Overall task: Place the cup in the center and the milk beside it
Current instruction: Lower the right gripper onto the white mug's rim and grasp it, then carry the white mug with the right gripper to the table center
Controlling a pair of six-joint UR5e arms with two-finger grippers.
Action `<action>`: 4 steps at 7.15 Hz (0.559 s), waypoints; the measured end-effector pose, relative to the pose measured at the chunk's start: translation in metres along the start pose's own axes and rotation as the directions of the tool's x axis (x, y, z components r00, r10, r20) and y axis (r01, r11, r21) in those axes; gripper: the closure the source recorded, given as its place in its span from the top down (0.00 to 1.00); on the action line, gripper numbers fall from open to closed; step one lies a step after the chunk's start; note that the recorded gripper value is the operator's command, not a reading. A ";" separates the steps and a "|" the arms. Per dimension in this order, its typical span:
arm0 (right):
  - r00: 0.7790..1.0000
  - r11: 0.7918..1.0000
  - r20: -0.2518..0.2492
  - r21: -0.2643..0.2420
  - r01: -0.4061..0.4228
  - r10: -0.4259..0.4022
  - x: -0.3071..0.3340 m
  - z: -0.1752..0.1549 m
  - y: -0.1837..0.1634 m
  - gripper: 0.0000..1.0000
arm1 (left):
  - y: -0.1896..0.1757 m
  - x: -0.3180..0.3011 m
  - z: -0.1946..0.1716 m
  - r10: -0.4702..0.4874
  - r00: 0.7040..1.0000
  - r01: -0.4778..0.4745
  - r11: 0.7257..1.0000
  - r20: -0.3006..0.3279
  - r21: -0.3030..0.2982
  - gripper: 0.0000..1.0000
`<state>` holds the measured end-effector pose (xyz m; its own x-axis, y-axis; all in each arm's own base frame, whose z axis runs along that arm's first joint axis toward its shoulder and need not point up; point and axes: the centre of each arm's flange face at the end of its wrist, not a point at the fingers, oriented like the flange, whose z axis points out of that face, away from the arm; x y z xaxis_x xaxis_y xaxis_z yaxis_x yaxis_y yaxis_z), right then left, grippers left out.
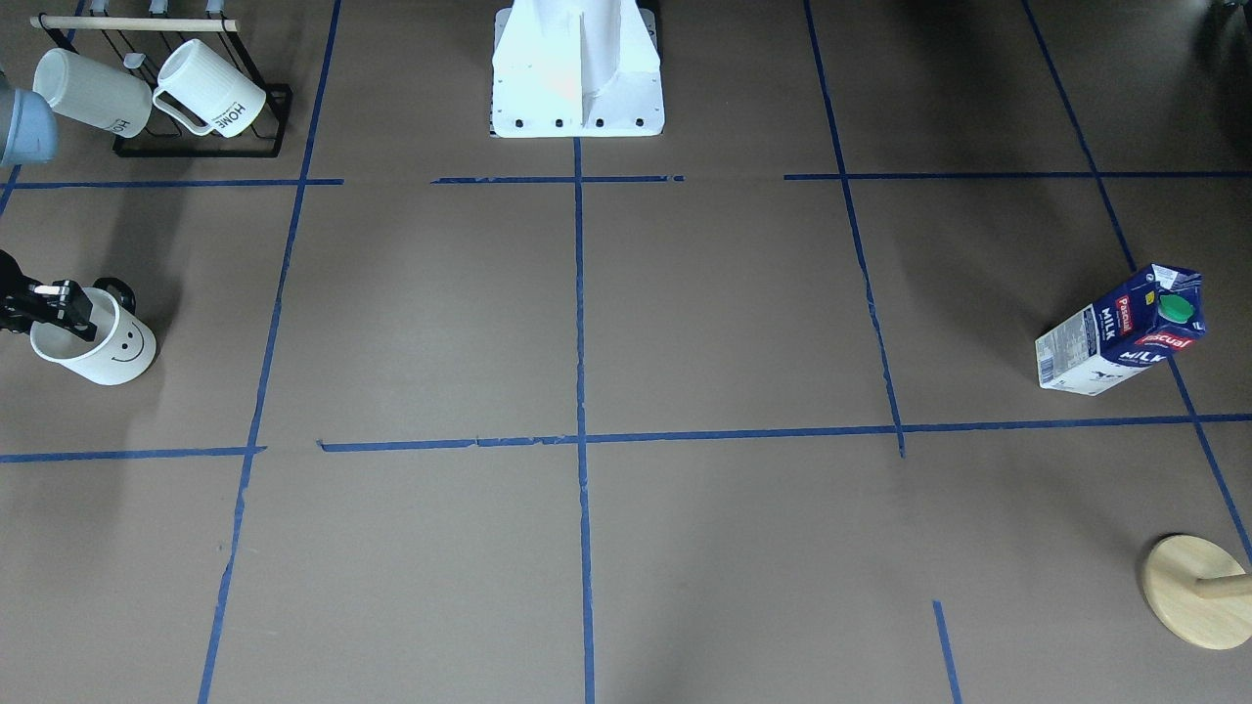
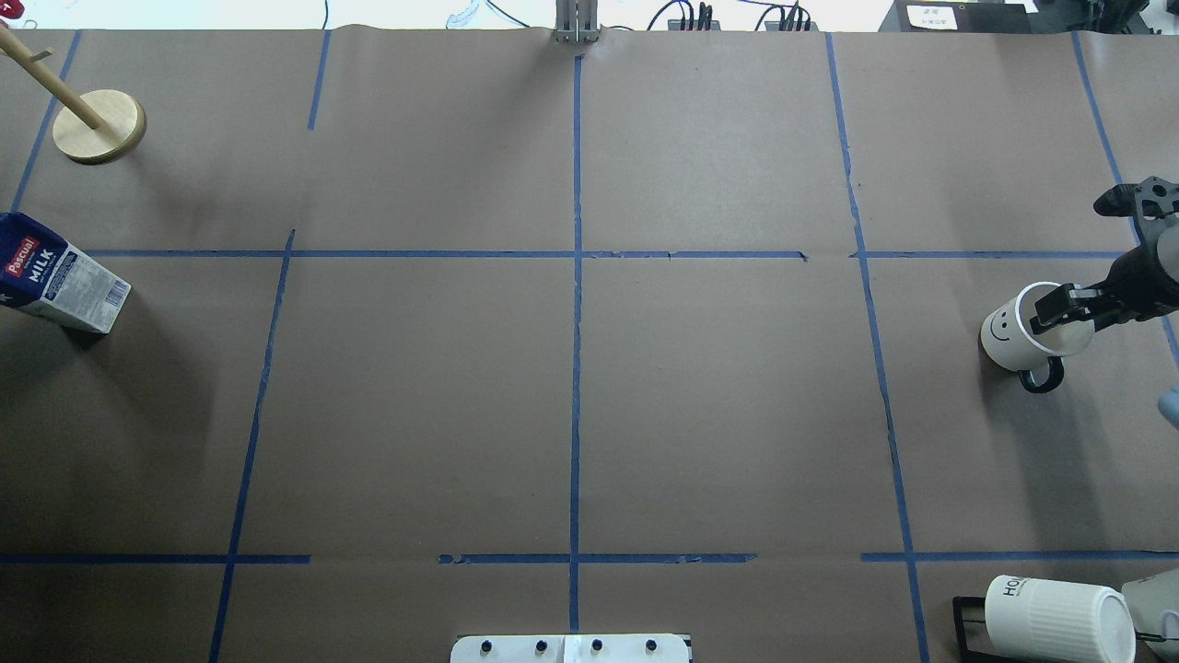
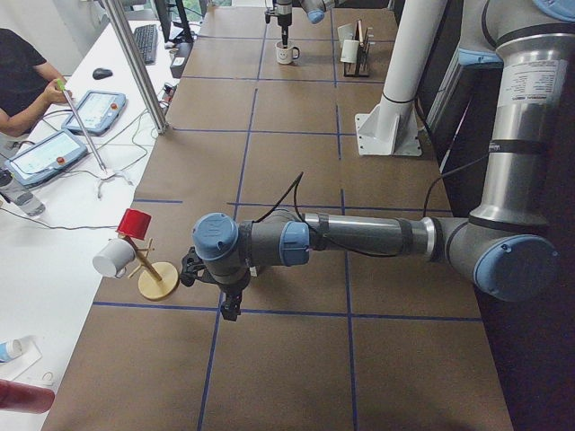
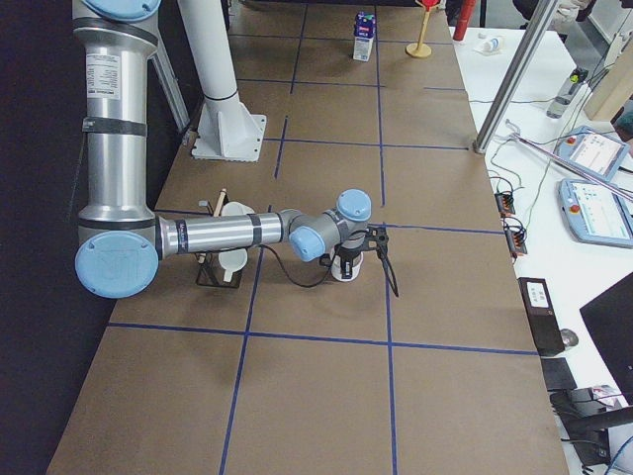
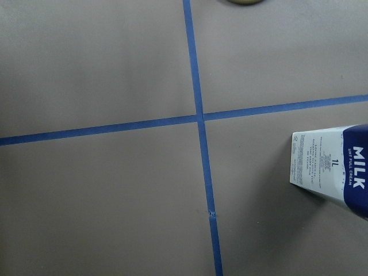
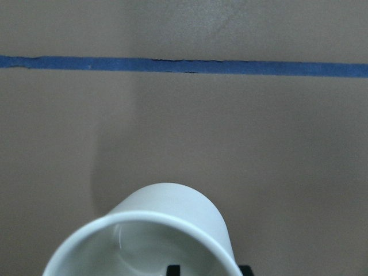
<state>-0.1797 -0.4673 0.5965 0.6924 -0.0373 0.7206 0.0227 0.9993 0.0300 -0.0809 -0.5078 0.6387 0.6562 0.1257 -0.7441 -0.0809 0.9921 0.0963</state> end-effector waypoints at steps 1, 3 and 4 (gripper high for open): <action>1.000 1.000 0.015 0.013 0.017 -0.017 -0.013 -0.008 -0.003 0.00 | 0.000 0.000 0.000 0.001 1.000 -0.001 1.000 0.000 0.000 1.00; 0.993 0.998 0.104 0.041 0.046 -0.050 -0.123 -0.055 -0.044 0.00 | 0.000 0.003 0.000 0.000 1.000 0.001 1.000 -0.031 0.005 1.00; 0.987 0.999 0.155 0.014 0.036 -0.037 -0.214 -0.074 -0.062 0.00 | 0.000 0.006 0.001 -0.002 0.998 0.003 1.000 -0.067 0.011 1.00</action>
<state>-0.2755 -0.5208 0.3893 0.5707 -0.0749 0.8177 0.0370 0.9972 0.0656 -0.0767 -0.5074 0.6349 0.6049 0.1234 -0.7867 -0.0707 0.9923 0.1013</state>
